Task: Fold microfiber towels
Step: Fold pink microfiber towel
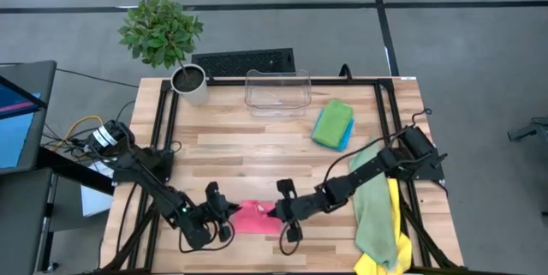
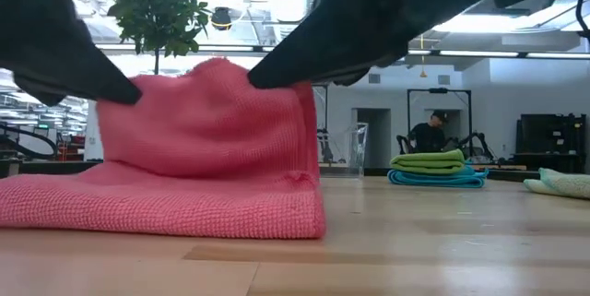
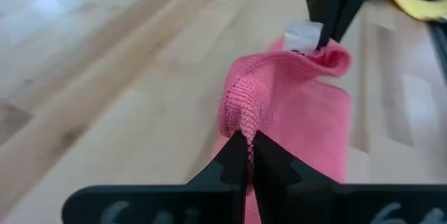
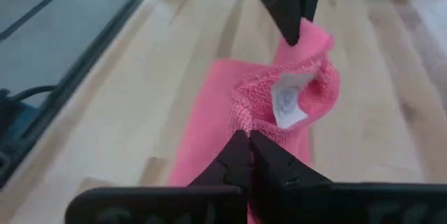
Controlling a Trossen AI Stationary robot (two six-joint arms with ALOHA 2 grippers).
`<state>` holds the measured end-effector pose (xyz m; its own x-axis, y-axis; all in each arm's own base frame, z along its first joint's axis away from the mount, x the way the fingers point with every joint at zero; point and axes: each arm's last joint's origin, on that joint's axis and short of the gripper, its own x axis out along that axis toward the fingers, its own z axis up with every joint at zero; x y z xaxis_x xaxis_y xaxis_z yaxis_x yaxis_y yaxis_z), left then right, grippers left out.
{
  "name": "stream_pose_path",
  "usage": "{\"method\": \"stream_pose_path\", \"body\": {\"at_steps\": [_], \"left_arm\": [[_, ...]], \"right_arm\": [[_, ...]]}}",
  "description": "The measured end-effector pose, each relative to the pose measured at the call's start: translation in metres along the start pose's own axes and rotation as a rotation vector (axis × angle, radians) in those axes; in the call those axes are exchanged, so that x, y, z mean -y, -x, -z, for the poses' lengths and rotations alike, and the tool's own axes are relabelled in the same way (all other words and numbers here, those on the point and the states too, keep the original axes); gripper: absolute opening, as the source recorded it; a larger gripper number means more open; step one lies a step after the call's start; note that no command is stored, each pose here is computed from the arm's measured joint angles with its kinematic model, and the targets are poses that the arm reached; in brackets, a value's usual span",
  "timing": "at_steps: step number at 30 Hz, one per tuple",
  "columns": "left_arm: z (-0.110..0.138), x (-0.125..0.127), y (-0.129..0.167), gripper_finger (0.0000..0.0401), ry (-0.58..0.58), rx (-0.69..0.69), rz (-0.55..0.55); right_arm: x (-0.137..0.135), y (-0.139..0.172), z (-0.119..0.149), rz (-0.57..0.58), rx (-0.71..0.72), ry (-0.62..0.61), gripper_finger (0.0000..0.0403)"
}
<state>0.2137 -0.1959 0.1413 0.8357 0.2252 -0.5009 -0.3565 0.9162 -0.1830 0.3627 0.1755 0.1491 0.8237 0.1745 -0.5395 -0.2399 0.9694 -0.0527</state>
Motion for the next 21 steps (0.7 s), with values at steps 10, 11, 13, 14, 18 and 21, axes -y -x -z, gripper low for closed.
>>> {"method": "stream_pose_path", "body": {"at_steps": [10,11,13,14,18,21], "left_arm": [[0.005,0.009,0.011,0.0000,0.013,0.005,0.068],[0.005,0.010,0.011,0.0000,0.013,-0.001,0.074],[0.006,0.010,0.011,0.0000,0.011,-0.024,0.094],[0.006,0.011,0.011,0.0000,0.011,-0.035,0.105],[0.007,0.012,0.011,0.0000,0.013,-0.055,0.122],[0.006,0.012,0.011,0.0000,0.003,-0.064,0.135]], "right_arm": [[-0.016,0.003,0.002,-0.042,0.001,0.021,0.0040],[-0.017,0.003,0.002,-0.043,0.001,0.022,0.0044],[-0.018,0.003,0.002,-0.046,0.002,0.023,0.0049],[-0.018,0.003,0.002,-0.046,0.002,0.023,0.0050],[-0.020,0.004,0.002,-0.114,-0.004,0.022,0.0051],[-0.021,0.004,0.002,-0.147,-0.007,0.022,0.0052]]}}
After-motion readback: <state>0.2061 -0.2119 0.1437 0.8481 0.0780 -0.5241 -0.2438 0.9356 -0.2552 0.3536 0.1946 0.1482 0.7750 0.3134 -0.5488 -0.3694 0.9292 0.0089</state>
